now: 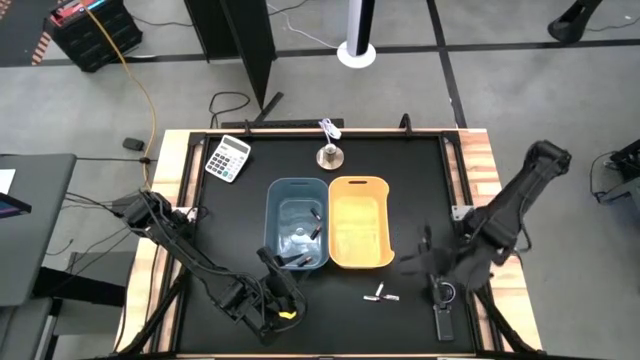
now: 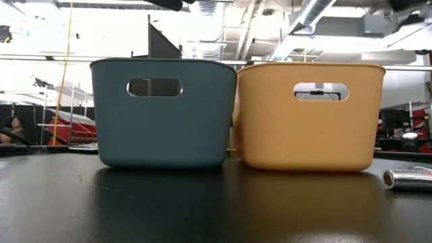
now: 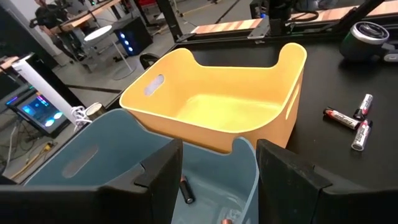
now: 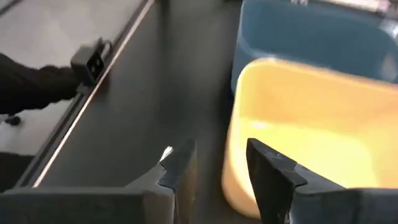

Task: Sort batteries
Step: Put the right silver battery into the yellow bin

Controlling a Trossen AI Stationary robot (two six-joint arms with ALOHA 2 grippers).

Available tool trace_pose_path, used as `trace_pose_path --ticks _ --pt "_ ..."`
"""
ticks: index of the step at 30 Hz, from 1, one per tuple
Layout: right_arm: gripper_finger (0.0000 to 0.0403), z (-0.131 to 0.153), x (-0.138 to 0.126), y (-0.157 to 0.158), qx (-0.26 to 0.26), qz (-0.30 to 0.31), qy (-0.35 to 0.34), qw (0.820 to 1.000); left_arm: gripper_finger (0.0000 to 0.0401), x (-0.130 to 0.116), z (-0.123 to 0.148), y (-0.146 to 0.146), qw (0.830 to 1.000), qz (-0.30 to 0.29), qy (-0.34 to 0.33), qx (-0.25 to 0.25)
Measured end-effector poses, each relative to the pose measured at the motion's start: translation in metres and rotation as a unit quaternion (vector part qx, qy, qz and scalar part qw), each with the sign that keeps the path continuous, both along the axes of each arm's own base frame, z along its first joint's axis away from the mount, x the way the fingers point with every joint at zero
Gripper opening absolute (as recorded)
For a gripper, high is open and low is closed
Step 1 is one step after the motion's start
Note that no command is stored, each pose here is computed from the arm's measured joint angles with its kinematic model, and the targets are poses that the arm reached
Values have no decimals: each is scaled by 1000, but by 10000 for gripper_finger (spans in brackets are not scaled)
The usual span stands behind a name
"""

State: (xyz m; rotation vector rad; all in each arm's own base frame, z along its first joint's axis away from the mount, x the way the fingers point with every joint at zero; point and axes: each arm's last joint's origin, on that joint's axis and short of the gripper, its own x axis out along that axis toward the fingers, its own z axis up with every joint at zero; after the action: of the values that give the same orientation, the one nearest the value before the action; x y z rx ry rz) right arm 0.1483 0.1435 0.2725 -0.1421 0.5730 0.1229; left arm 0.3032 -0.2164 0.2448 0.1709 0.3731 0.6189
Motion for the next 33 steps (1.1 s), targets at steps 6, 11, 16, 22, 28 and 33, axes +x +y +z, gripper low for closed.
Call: trace_pose_path --ticks 6,11,16,22,28,33 --pt "190 -28 6 31 24 -40 87 995 199 0 0 0 1000 1 -1 0" --pt "219 -53 6 50 54 -67 141 986 199 0 0 0 1000 2 -2 0" --pt "223 -77 9 62 54 -92 182 978 199 0 0 0 1000 3 -3 -1" --pt "219 -106 22 71 35 -113 198 973 199 0 0 0 1000 3 -5 -3" --pt "219 -128 32 76 30 -122 214 969 199 1 1 0 1000 3 -9 -6" --pt "219 -137 37 79 39 -123 222 967 199 1 1 0 1000 3 -11 -7"
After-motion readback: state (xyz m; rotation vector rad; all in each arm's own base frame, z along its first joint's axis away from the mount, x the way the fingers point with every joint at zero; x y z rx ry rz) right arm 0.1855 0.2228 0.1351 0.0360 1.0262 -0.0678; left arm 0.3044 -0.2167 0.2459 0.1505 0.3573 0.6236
